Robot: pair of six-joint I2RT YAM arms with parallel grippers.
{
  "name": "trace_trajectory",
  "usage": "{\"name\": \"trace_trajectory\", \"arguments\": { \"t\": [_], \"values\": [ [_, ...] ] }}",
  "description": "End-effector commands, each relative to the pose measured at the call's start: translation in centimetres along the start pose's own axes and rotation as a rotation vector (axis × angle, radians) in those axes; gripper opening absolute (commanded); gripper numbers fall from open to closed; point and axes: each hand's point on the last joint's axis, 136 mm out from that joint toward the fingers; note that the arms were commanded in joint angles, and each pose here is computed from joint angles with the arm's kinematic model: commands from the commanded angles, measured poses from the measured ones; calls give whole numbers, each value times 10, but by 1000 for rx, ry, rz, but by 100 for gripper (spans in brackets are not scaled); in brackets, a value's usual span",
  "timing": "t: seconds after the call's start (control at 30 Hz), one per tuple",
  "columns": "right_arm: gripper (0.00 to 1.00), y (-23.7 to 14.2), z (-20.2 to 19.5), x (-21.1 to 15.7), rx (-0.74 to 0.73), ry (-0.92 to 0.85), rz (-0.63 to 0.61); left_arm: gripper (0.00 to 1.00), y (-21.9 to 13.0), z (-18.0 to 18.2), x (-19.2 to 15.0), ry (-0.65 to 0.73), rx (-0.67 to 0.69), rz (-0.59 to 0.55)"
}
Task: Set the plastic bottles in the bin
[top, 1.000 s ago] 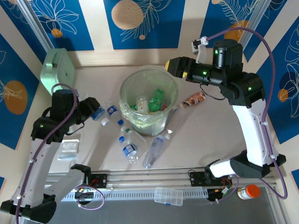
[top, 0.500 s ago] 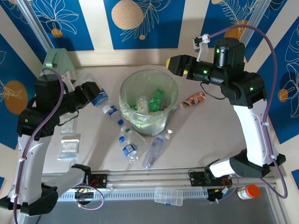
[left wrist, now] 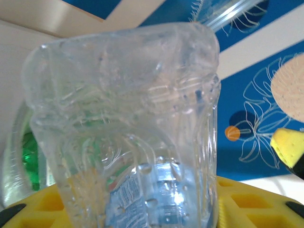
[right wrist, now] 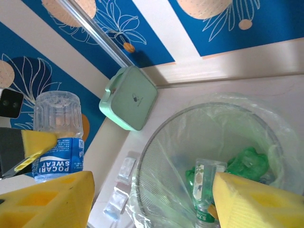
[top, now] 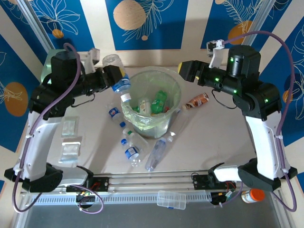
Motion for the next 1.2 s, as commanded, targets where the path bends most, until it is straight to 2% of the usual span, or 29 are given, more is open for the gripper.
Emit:
{"name": "trace_trajectory", "arguments": {
  "t": [0.0, 0.13, 0.3, 0.53, 0.8, 0.93, 1.03, 1.17],
  "values": [
    [68, -13, -12, -2, -55, -6, -18, 34, 8, -21, 1, 70, -49, 0],
    [68, -26, -22, -4, -94, 4, -45, 34, 38, -25, -9, 88, -56, 59],
    [68, -38, -32, -12, -115, 19, -59, 35, 85, -10, -22, 117, 5, 134],
    [68, -43, -38, -20, -125, 23, -58, 36, 152, 32, -42, 170, 176, 234],
    [68, -44, -39, -29, -115, 34, -48, 38, 209, 82, -92, 194, 323, 392],
    [68, -40, -39, -28, -114, 42, -32, 51, 218, 95, -100, 190, 360, 415],
    [68, -35, -35, -25, -99, 45, -24, 68, 218, 93, -103, 164, 349, 422],
    [68, -31, -31, -20, -92, 46, -21, 85, 205, 84, -99, 154, 327, 401]
  ]
}}
Point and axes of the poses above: each hand's point on the last joint's axis, 136 mm out from that joint toward the fingers, its own y axis out along the fingers, its own z axis along the line the jaws close on, x = y × z, and after that the axes turned 4 degrees about -y, right-handed
